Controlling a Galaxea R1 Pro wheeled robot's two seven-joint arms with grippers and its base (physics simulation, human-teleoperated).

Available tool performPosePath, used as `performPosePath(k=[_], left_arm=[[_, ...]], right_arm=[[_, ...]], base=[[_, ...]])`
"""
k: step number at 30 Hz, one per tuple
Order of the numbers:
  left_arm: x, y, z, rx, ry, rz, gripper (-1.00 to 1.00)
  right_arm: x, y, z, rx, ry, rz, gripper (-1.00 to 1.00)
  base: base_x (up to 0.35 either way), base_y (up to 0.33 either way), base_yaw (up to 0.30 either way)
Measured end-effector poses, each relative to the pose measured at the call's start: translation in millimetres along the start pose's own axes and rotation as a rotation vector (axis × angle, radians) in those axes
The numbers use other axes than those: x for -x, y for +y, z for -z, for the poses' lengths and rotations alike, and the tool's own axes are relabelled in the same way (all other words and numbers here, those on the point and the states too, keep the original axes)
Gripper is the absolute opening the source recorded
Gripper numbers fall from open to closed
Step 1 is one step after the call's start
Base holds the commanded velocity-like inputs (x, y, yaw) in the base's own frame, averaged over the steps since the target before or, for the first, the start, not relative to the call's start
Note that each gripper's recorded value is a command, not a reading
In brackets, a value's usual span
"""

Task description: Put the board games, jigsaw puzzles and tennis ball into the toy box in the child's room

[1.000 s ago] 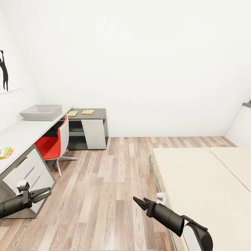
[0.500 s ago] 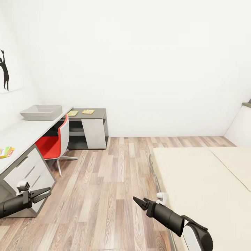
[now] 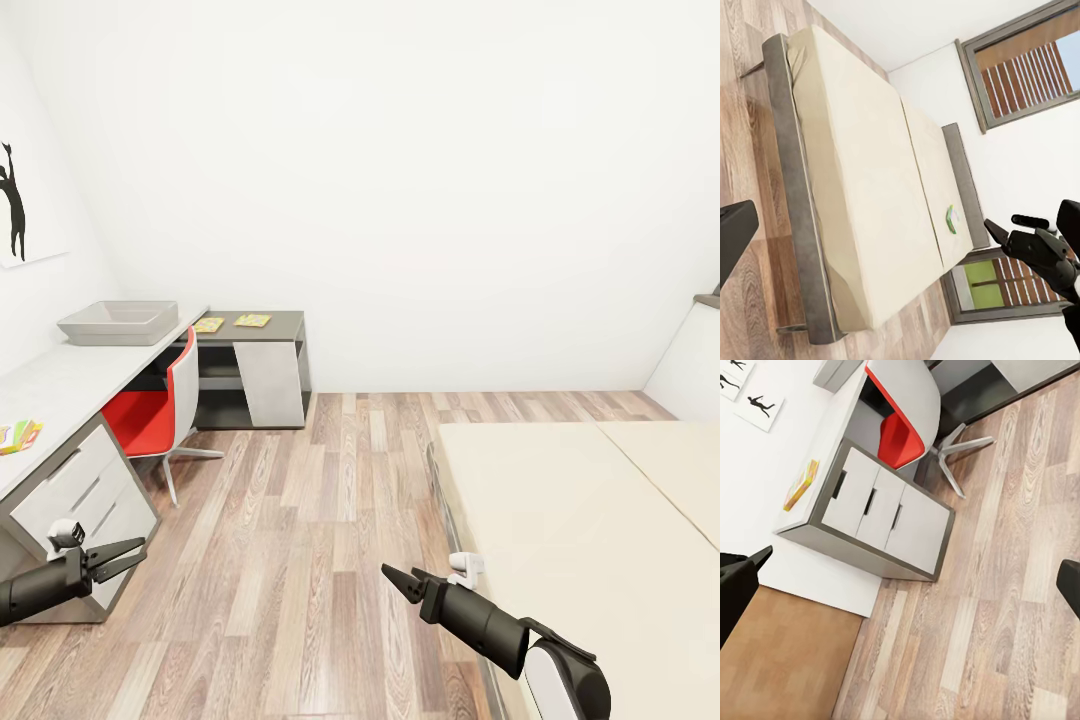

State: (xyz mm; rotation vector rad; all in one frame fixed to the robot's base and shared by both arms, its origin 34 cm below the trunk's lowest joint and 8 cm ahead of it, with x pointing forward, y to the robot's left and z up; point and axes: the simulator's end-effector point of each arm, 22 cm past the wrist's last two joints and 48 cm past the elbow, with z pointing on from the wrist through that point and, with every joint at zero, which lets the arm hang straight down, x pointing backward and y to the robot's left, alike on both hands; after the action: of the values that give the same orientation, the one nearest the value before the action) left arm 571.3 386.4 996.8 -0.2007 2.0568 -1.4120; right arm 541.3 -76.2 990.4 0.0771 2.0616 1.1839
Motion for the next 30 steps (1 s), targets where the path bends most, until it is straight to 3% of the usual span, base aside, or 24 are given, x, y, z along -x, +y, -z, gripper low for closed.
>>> performPosePath(k=[18, 30], left_arm=[[-0.1, 0.0, -0.1, 0.000, 0.001, 0.000, 1.00], [-0.2, 0.0, -0.2, -0.001, 0.000, 0.001, 1.00]], right_arm=[[0.0, 0.1, 0.0, 0.000, 0.000, 0.000, 1.00], [0.0, 0.1, 0.0, 0.000, 0.000, 0.000, 1.00]], base=[[0.000, -0.008, 0.000], [0.000, -0.170, 0.000]])
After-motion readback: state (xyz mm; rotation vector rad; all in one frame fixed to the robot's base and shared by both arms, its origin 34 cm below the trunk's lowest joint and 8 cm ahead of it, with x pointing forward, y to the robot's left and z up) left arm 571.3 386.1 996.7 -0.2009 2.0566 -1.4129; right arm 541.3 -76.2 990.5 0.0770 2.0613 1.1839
